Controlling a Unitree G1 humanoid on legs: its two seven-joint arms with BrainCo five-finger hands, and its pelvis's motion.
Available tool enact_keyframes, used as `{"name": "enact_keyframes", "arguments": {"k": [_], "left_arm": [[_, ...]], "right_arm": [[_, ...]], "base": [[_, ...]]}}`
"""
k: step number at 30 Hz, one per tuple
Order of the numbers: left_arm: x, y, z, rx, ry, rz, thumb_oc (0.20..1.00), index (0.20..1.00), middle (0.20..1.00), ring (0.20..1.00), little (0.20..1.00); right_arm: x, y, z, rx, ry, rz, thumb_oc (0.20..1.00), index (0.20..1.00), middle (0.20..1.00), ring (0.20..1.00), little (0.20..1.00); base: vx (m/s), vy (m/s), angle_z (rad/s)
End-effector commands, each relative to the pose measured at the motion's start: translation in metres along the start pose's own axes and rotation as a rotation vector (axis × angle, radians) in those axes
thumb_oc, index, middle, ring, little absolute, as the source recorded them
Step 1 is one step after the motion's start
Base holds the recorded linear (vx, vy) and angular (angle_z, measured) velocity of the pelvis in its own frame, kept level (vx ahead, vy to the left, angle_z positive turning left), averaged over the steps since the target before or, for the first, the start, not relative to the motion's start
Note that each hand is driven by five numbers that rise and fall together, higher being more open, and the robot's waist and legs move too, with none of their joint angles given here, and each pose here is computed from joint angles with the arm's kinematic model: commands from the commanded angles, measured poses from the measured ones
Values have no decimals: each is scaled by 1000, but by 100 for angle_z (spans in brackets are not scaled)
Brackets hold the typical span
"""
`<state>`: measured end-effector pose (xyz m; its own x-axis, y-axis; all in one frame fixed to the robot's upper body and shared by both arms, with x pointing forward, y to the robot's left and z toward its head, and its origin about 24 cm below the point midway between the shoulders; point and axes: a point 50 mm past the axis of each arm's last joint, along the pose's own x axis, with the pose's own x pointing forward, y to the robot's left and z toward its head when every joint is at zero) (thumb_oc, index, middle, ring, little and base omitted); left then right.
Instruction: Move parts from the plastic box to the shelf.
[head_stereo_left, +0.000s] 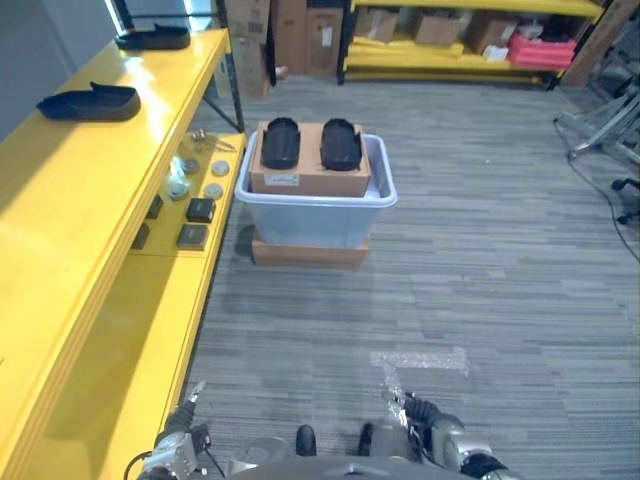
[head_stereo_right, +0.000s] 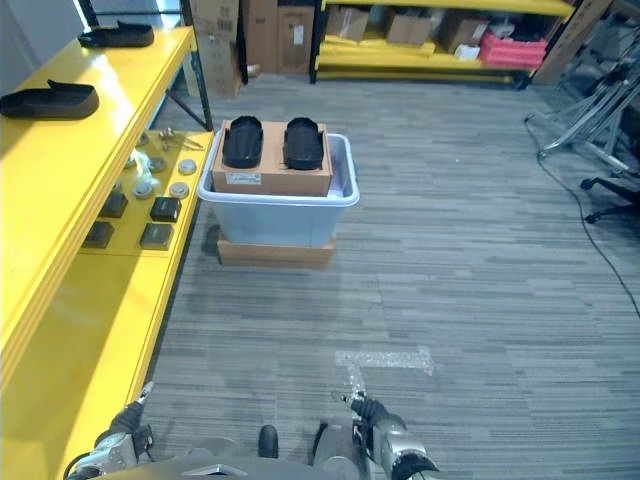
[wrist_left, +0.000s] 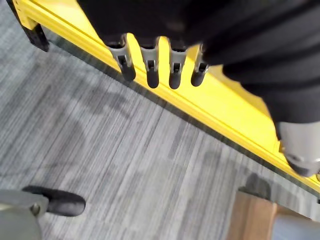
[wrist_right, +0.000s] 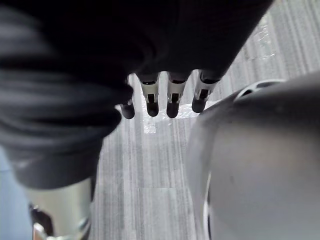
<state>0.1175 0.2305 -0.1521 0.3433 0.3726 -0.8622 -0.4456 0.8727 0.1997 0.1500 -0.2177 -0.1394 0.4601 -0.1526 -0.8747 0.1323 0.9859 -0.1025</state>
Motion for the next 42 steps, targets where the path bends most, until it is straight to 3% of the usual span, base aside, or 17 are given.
{"name": "enact_keyframes", "arguments": {"k": [1, 12, 19, 28, 42], "left_arm": [[0, 18, -13, 13, 24, 62, 1000, 1000, 1000, 1000, 1000], [-2, 28, -29, 42, 24, 48, 1000, 1000, 1000, 1000, 1000], [-4, 3, -14, -8, -6, -29, 1000, 1000, 1000, 1000, 1000], [-4, -5, -7, 11, -20, -35, 1000, 1000, 1000, 1000, 1000], [-3, 11, -17, 64, -11, -2, 1000, 1000, 1000, 1000, 1000]], "right_arm": [[-4, -27, -25, 56, 60, -52, 1000, 1000, 1000, 1000, 1000], [-7, -41, -40, 122, 68, -105, 1000, 1000, 1000, 1000, 1000], [-5, -52, -17, 40, 48, -135, 1000, 1000, 1000, 1000, 1000], [-6, -55, -16, 74, 49, -172, 1000, 1000, 1000, 1000, 1000], [-6, -37, -30, 119, 68, -143, 1000, 1000, 1000, 1000, 1000]], "base": [[521, -180, 78], [584, -199, 51], [408, -240, 23], [182, 20, -24], [46, 81, -6]]}}
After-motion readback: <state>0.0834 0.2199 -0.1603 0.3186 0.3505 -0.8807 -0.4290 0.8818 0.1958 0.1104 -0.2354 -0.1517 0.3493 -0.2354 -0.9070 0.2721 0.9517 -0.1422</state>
